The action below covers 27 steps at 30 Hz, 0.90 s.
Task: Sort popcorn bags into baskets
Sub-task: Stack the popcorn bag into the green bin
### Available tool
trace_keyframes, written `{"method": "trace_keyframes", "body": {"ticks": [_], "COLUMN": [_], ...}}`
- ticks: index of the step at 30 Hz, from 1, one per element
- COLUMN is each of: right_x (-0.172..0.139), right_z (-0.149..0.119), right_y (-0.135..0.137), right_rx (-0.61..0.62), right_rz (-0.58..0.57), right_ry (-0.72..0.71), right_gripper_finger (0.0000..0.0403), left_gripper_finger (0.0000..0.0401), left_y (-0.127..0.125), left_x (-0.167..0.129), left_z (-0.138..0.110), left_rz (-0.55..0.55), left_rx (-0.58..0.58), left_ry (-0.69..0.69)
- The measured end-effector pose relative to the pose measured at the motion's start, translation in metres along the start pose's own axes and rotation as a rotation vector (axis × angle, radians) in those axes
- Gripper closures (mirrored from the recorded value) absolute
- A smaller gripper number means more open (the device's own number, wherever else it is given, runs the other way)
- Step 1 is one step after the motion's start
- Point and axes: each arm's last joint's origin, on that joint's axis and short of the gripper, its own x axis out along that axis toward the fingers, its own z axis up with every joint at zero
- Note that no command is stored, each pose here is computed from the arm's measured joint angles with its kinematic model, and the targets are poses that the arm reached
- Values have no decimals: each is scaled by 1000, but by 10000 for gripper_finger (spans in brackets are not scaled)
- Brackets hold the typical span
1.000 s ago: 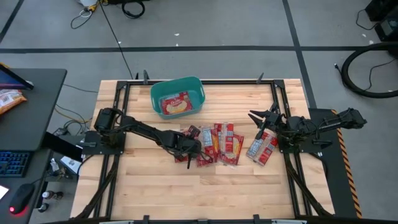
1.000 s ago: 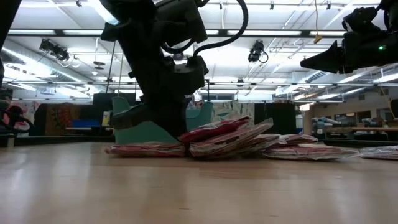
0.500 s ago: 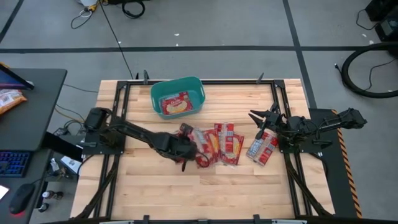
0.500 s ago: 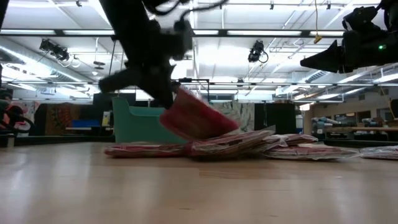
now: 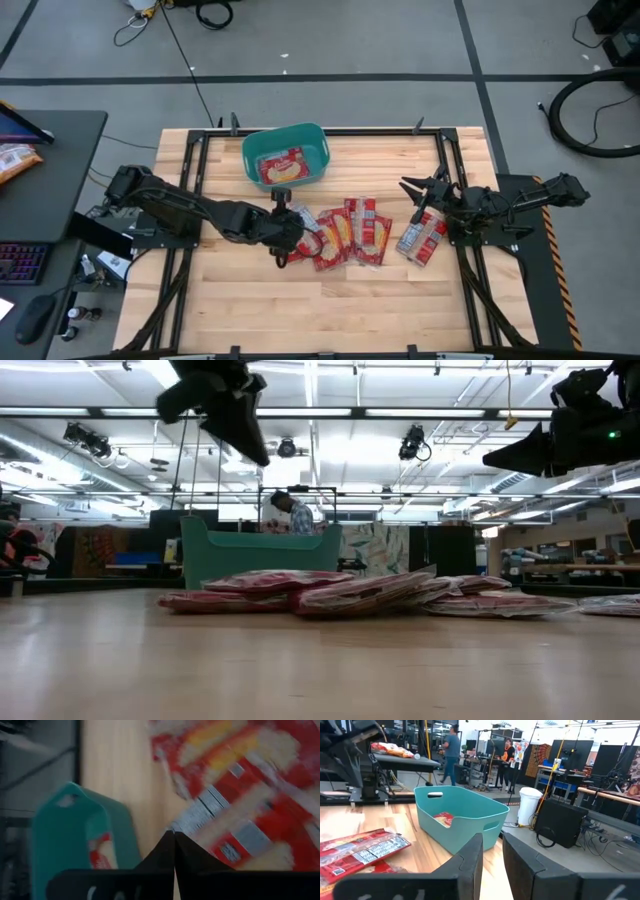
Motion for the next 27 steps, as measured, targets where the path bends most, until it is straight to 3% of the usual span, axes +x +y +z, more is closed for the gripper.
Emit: {"method": "trace_keyframes", "body": {"ticks": [3, 6, 12, 17, 21, 27], "right_x": [0, 0, 0, 0, 0, 0], "right_z": [0, 1, 2, 2, 2, 2], "right_y": [0, 0, 0, 0, 0, 0], "right_rx": [2, 6, 12, 13, 17, 17], "right_rz": [0, -1, -2, -3, -3, -3], "right_ry": [-2, -7, -14, -15, -19, -19], "right_gripper_finger": [322, 322, 322, 322, 322, 322], "left_gripper_finger": [393, 370, 305, 244, 199, 153], "left_y": [-3, -11, -28, -48, -64, -74], "left_x": [5, 15, 27, 39, 52, 68], "left_z": [-3, -10, -10, -11, -14, -18], "left_rz": [-91, -114, -138, -195, -205, -119], "left_rx": [9, 57, 92, 200, 296, 403], "left_ry": [30, 79, 100, 132, 165, 213]}}
